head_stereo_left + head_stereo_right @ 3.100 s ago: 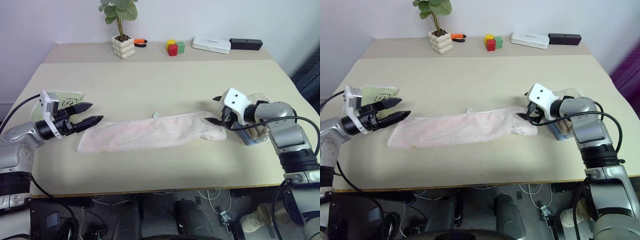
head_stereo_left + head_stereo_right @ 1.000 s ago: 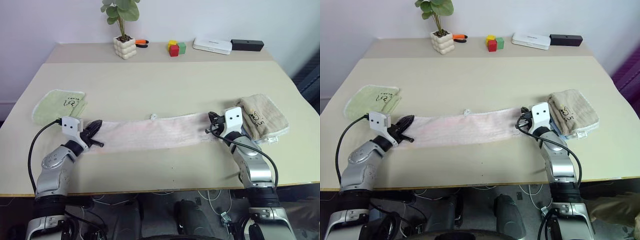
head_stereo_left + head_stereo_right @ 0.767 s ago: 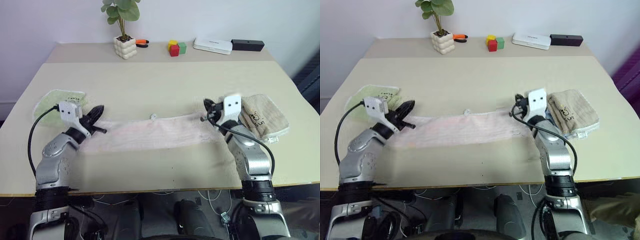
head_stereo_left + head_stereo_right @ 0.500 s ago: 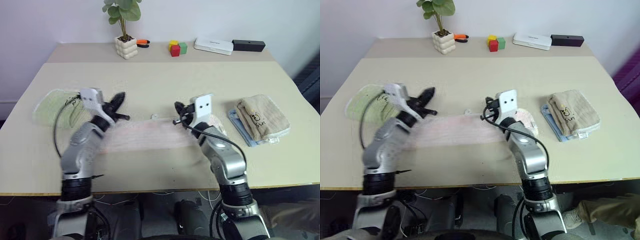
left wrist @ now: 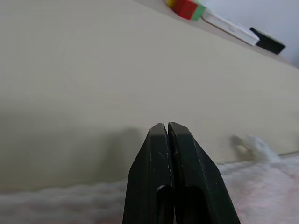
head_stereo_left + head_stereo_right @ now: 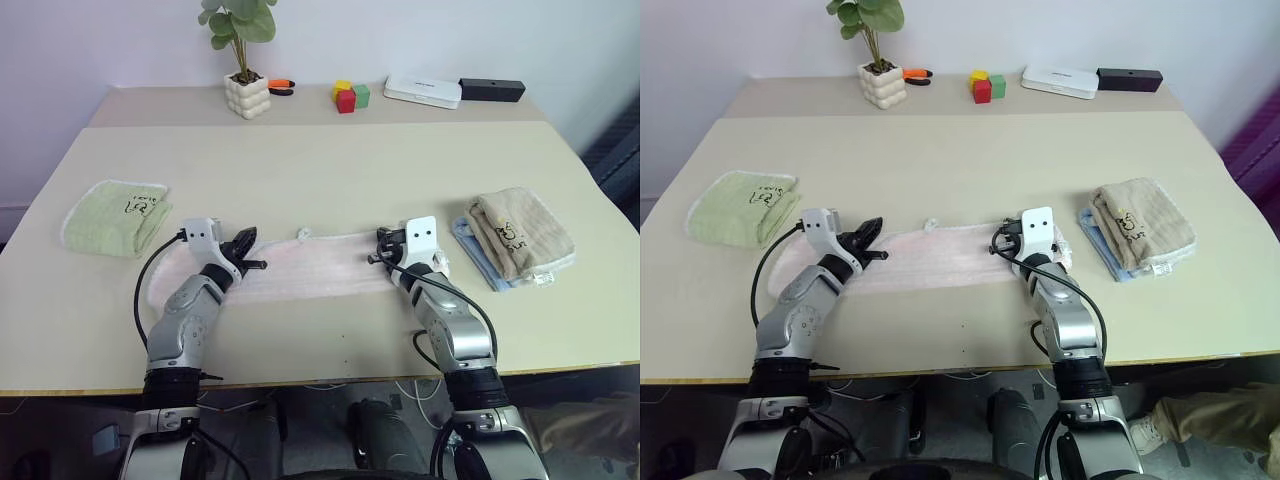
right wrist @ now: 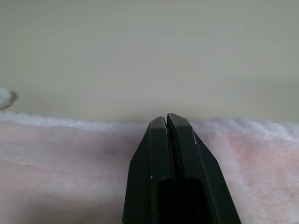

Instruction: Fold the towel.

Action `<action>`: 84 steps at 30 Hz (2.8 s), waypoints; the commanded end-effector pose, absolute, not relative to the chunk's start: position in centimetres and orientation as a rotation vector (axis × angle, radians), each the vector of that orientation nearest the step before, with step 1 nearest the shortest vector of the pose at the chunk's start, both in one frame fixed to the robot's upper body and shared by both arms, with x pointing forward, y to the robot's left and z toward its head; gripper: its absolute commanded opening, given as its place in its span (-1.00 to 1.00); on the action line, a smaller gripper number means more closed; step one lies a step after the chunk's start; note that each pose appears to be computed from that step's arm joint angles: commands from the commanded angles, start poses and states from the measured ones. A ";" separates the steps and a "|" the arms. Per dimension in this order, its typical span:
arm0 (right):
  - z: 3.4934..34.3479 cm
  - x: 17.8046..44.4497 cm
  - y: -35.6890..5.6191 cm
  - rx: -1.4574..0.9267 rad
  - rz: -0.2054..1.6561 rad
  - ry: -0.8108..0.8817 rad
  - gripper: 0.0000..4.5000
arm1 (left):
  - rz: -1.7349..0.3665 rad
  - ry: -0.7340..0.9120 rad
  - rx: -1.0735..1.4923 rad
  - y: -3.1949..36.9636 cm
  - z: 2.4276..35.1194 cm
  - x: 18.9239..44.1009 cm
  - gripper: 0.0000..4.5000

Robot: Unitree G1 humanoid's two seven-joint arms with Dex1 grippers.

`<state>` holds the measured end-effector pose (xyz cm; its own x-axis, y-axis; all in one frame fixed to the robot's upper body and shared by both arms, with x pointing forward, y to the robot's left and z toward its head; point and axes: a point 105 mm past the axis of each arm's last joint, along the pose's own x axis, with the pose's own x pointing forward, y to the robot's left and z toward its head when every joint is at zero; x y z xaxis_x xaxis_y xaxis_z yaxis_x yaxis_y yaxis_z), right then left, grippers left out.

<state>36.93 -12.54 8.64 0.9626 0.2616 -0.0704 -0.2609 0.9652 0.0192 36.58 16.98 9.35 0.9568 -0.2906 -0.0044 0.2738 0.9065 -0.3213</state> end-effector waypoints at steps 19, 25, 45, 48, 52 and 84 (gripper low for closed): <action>10.8 37.7 -18.3 0.036 0.156 -0.003 -0.76 | -0.225 -0.032 -0.253 23.3 11.6 35.8 -1.00; 13.9 37.7 -18.3 0.095 0.192 -0.055 0.45 | -0.440 -0.110 -0.287 19.9 15.3 35.3 0.04; 14.6 26.0 -20.0 0.769 0.262 0.168 1.00 | -1.382 -0.014 -0.141 16.9 19.1 30.5 0.99; 13.2 25.6 -20.8 0.837 0.164 0.196 1.00 | -1.440 0.034 -0.111 16.9 18.7 30.6 0.99; 11.4 26.0 -21.5 0.911 0.054 0.226 1.00 | -1.478 0.026 -0.097 16.3 18.9 30.9 0.99; 8.9 30.0 -19.0 1.070 0.079 0.324 -0.93 | -1.375 0.014 -0.090 18.8 19.3 28.5 1.00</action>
